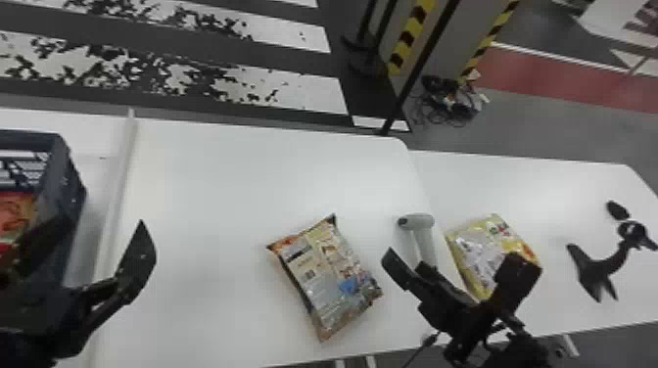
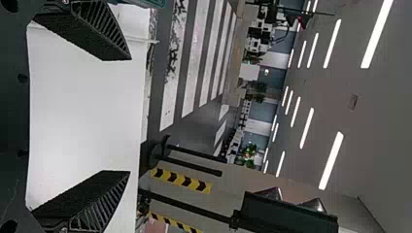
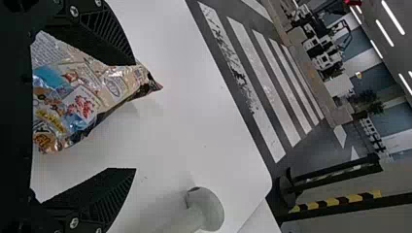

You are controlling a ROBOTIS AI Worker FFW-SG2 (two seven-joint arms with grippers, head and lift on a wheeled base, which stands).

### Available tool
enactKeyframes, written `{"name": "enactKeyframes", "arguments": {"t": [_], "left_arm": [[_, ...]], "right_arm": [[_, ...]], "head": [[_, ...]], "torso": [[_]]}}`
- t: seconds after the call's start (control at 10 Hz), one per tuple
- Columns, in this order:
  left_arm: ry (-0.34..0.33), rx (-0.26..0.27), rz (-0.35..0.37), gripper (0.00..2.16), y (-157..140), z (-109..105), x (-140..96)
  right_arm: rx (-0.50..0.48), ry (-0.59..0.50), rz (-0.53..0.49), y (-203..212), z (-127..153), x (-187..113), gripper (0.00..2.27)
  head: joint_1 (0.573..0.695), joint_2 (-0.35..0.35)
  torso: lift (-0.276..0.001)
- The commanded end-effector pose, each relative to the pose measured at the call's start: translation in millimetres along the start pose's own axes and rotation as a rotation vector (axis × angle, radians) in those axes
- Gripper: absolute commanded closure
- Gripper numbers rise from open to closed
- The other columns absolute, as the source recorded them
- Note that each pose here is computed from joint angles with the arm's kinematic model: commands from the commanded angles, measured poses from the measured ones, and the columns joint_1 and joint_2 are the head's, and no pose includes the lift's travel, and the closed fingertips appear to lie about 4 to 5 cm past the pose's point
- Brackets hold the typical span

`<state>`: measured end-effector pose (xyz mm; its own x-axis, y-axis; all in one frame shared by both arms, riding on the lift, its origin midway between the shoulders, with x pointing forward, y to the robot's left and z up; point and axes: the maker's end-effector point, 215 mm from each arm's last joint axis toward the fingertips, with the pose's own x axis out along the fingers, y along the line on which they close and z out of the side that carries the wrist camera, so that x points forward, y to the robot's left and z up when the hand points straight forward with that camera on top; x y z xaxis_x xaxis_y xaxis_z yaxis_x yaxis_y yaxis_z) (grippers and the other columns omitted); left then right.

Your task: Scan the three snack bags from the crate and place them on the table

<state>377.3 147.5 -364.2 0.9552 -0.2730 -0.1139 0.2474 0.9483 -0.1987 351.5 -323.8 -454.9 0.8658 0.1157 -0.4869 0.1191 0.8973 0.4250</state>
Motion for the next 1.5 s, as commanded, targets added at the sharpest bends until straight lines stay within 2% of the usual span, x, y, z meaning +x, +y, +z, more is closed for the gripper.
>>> {"name": "enactKeyframes", "arguments": {"t": [0.0,0.2,0.3,0.4,0.5,0.6,0.7,1.0,1.2,1.4], "left_arm": [[-0.001,0.0,0.0,0.03,0,0,0],[-0.002,0.001,0.005,0.03,1,1,0],[0.0,0.004,0.006,0.03,2,0,0],[0.001,0.006,0.007,0.03,2,0,0],[0.006,0.007,0.008,0.03,2,-2,0],[0.003,0.009,0.009,0.03,3,-1,-1],[0.006,0.009,0.009,0.03,3,-2,-1],[0.008,0.013,0.004,0.03,2,-3,-2],[0.013,0.016,-0.01,0.03,-1,-5,-2],[0.016,0.023,-0.022,0.03,-3,-5,-2]], "right_arm": [[-0.026,0.042,0.033,23,-2,-5,0.16],[-0.052,0.099,0.082,54,-12,-9,0.32],[-0.072,0.131,0.099,67,-22,-9,0.54],[-0.126,0.152,0.124,81,-31,-6,0.8],[-0.197,0.183,0.131,93,-44,-3,1.3],[-0.246,0.211,0.152,107,-57,-2,1.62],[-0.296,0.238,0.177,122,-72,-1,1.73],[-0.428,0.289,0.25,167,-120,7,1.77],[-0.475,0.265,0.254,178,-133,24,1.77],[-0.514,0.239,0.216,174,-134,39,1.77]], "head": [[0.695,-0.28],[0.695,-0.233],[0.695,-0.221],[0.695,-0.193],[0.695,-0.16],[0.695,-0.145],[0.695,-0.113],[0.695,-0.005],[0.695,0.04],[0.695,0.064]], "torso": [[-0.062],[-0.062],[-0.062],[-0.062],[-0.062],[-0.062],[-0.062],[-0.062],[-0.062],[-0.062]]}}
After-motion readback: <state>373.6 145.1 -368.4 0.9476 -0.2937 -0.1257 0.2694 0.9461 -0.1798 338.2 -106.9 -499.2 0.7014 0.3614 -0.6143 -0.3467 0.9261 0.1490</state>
